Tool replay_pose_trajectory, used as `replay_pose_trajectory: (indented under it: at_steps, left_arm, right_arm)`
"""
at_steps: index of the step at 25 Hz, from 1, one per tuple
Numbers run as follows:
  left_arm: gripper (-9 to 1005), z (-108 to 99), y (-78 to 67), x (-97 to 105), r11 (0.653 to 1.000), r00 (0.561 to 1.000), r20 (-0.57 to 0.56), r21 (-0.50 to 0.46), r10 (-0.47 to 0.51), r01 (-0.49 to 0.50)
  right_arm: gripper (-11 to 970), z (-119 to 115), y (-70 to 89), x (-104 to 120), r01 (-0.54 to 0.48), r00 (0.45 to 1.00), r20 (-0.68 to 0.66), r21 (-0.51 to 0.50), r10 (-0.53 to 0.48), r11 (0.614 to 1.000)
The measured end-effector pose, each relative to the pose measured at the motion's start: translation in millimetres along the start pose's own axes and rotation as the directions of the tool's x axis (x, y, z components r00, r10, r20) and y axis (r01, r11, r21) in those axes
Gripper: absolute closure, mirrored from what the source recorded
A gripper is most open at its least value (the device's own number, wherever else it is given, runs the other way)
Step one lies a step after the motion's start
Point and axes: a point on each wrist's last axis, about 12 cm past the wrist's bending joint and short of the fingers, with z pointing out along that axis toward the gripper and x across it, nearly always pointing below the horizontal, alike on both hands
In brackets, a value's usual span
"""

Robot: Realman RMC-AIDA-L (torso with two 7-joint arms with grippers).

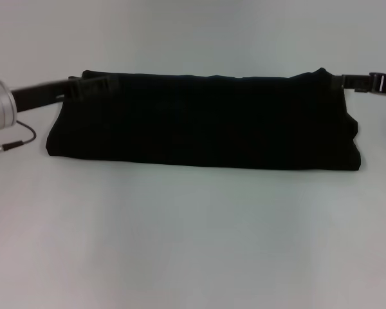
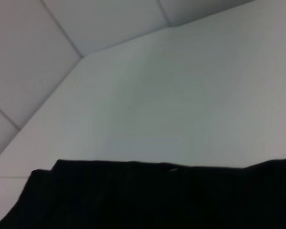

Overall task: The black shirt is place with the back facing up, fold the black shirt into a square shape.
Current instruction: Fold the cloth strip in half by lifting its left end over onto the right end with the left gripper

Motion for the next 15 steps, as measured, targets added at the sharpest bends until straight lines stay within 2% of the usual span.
replay_pose_trajectory:
  at_steps: [3,8,15]
  left_arm:
    - [204,-7,0.0,6,1.000,0.999,-0.029,0.021,-0.021,0.022]
    - [100,-21,13.4,13,0.997,0.997,-0.067,-0.073,-0.029,0.024]
    - [105,-34,36.4,27,0.970,0.991,-0.115,-0.243,-0.063,0.033]
  right_arm:
    - [151,-7,-0.2,5,-0.026,1.000,-0.011,-0.030,0.025,0.999]
    - [149,-17,-5.9,8,-0.069,0.997,-0.031,-0.023,0.068,0.997]
    - [148,-25,-16.8,17,-0.107,0.988,-0.111,0.046,0.111,0.993]
